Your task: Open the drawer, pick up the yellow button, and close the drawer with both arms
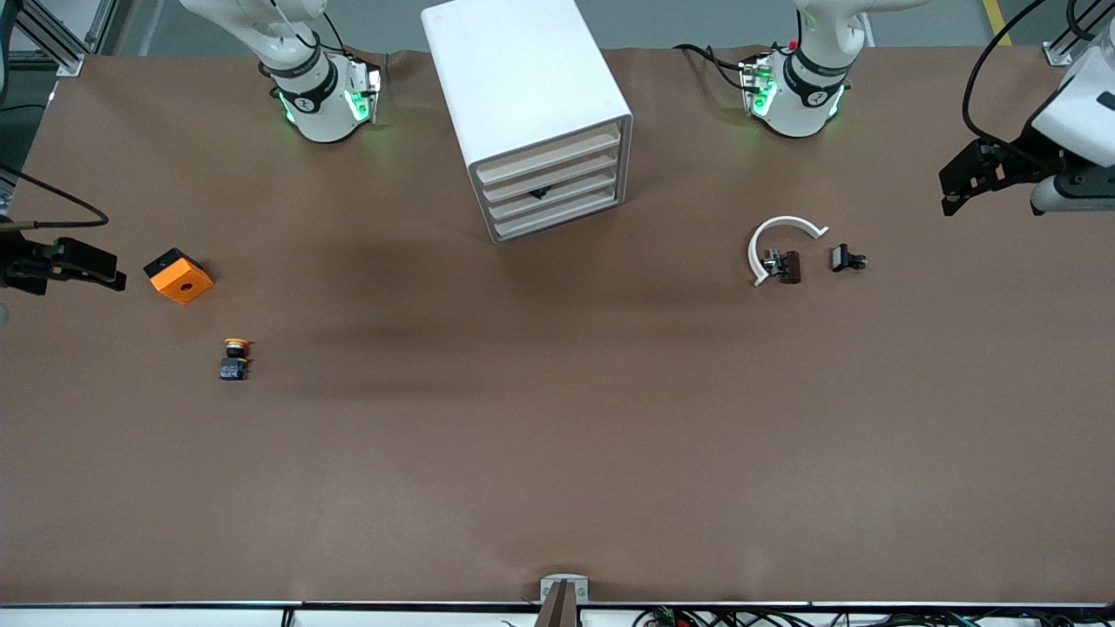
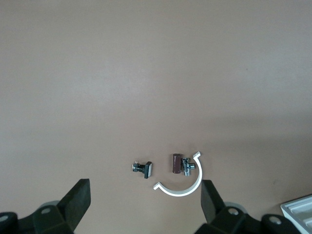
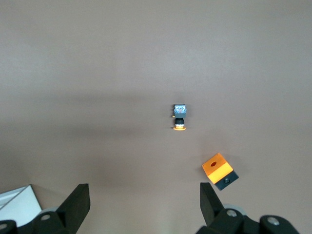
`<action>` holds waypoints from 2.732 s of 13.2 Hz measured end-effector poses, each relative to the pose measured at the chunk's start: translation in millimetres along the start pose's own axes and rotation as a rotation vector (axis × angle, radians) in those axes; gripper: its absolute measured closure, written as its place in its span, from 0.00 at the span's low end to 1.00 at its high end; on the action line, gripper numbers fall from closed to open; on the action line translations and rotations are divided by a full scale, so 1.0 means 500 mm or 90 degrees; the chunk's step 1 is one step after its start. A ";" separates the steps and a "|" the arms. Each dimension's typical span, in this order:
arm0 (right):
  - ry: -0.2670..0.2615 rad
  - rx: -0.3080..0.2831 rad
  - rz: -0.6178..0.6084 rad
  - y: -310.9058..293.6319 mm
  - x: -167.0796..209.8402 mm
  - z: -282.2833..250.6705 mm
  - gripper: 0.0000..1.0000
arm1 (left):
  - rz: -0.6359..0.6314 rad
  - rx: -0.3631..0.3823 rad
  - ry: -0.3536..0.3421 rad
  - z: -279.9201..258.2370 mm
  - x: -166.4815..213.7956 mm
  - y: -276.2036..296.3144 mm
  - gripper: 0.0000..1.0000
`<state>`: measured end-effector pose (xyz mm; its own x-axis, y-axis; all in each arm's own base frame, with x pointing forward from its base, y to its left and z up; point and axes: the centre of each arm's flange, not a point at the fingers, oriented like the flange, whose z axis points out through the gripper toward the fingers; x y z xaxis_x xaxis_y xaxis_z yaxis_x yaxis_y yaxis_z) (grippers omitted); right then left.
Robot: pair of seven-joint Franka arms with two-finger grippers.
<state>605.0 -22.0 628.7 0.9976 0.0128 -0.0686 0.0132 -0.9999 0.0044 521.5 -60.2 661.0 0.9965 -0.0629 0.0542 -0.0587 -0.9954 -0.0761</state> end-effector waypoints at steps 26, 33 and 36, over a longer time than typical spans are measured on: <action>0.020 0.057 0.062 0.016 -0.181 -0.039 0.00 | -0.015 -0.039 -0.025 0.018 -0.005 -0.010 0.00; 0.030 0.020 0.063 0.024 -0.185 -0.046 0.00 | -0.015 -0.040 -0.027 0.020 0.000 -0.011 0.00; 0.030 0.019 0.059 0.018 -0.185 -0.047 0.00 | -0.015 -0.039 -0.032 0.022 -0.002 -0.011 0.00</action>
<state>514.5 -32.0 658.3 0.9965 -0.0803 -0.0217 -0.0808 -0.9965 -0.0220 521.7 -54.0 650.2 0.9993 -0.0378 0.0043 -0.0378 -0.9992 -0.0136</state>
